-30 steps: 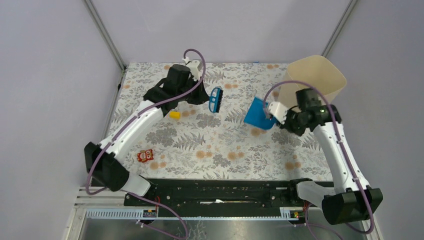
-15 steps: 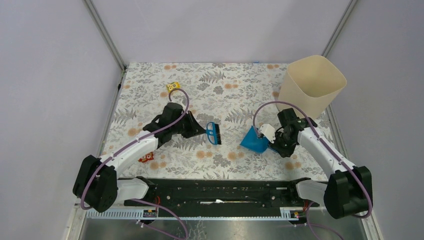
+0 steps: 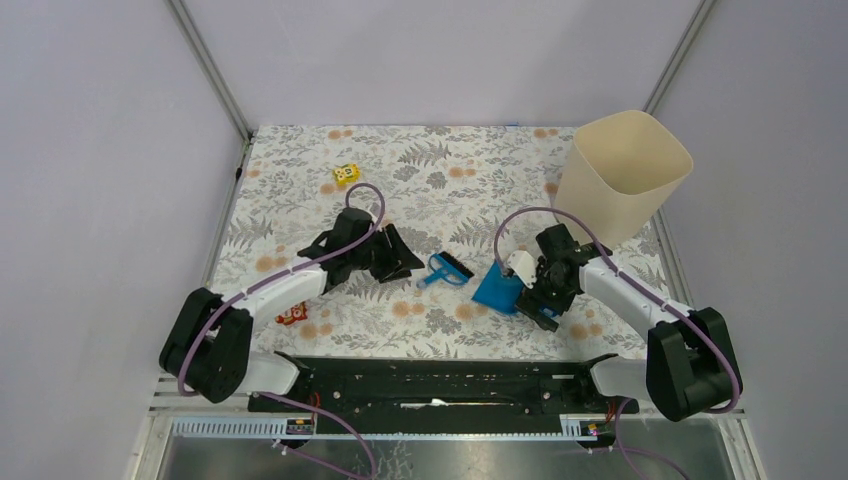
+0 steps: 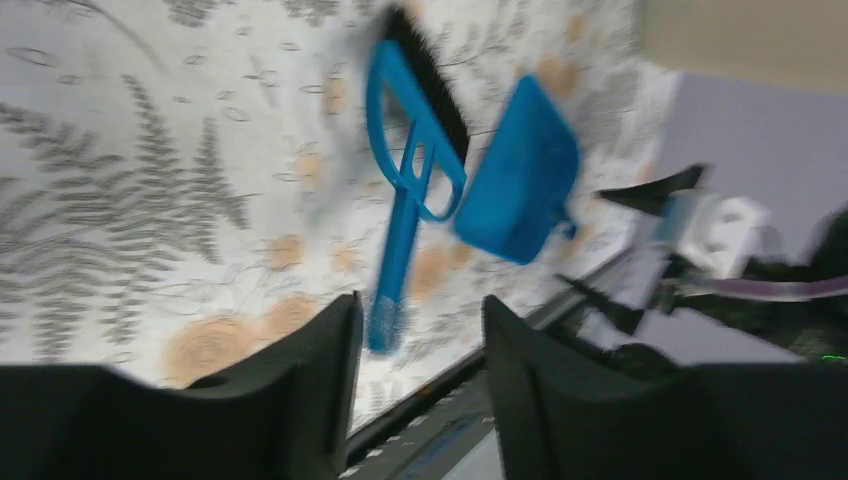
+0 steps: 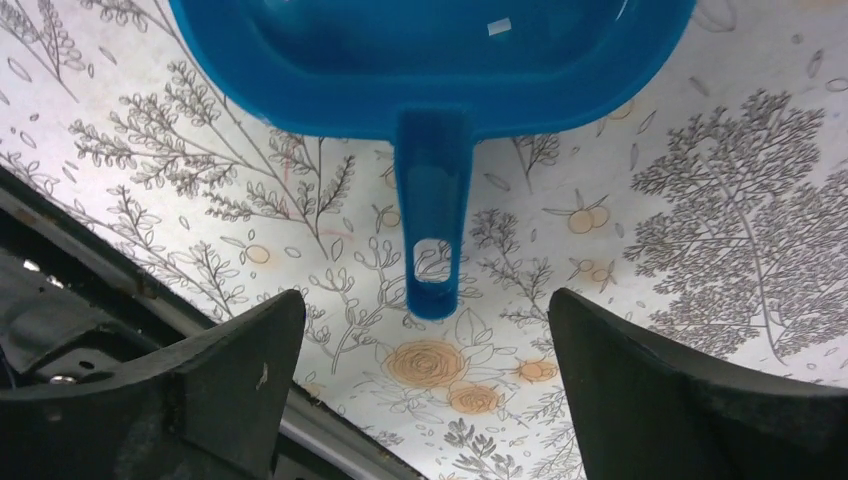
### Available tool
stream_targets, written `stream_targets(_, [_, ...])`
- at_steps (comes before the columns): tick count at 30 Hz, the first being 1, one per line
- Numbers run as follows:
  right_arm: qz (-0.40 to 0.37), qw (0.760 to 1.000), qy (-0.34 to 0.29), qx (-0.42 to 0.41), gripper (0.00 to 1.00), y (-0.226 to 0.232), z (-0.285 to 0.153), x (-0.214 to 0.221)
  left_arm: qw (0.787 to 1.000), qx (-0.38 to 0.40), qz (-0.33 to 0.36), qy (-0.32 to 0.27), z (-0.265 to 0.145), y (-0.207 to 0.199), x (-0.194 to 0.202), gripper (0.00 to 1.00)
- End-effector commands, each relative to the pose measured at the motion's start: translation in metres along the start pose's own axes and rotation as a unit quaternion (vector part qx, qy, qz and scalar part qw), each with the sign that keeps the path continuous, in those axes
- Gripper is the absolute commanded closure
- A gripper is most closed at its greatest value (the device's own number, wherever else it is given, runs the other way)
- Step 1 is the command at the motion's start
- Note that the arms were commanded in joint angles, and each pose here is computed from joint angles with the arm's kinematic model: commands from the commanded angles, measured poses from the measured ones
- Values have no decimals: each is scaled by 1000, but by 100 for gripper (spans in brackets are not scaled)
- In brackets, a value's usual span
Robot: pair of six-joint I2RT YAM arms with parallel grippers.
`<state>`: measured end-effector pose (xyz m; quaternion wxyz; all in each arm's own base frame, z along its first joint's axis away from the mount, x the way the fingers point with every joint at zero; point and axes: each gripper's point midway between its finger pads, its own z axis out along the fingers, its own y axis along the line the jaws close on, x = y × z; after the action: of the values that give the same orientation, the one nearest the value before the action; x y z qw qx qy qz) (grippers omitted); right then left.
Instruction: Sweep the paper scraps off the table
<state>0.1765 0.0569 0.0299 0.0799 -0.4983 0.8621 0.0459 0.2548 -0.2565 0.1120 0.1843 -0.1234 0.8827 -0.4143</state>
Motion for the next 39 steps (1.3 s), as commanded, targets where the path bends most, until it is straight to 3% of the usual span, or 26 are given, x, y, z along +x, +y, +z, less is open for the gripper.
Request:
stream_targets(1, [38,998,-47,30,0,-10,-8,-23,995,-91,44,-7,-1,25,-13,42])
stream_targets(7, [102,978,-157,93,0,-35,-45,-70,969,-213,128,8,-14,46,-28,34])
stream_targets(10, [153,959,-194,138,0,-56,-62,-87,961,-218,169,-15,-21,29,-44,33])
stream_targets(13, [171,956,-203,126,0,-58,-66,-98,952,-214,216,-45,-29,8,-65,33])
stream_targets(17, [219,937,-241,128,0,-69,-81,-122,925,-216,293,-108,-44,-26,-105,32])
stream_targets(21, [263,900,-313,152,0,-86,-110,-149,890,-195,370,-181,-58,-58,-137,31])
stream_targets(24, [307,855,-380,174,0,-102,-140,-168,864,-225,373,-252,-71,-52,-158,13])
stream_targets(27, [334,825,-416,189,0,-113,-158,-178,848,-225,382,-291,-77,-36,-157,7])
stream_targets(30, [335,815,-431,193,0,-117,-169,-184,847,-213,382,-302,-78,-27,-148,1])
stream_targets(39, [342,788,-465,214,0,-124,-181,-184,858,-217,387,-257,-61,-24,-142,2])
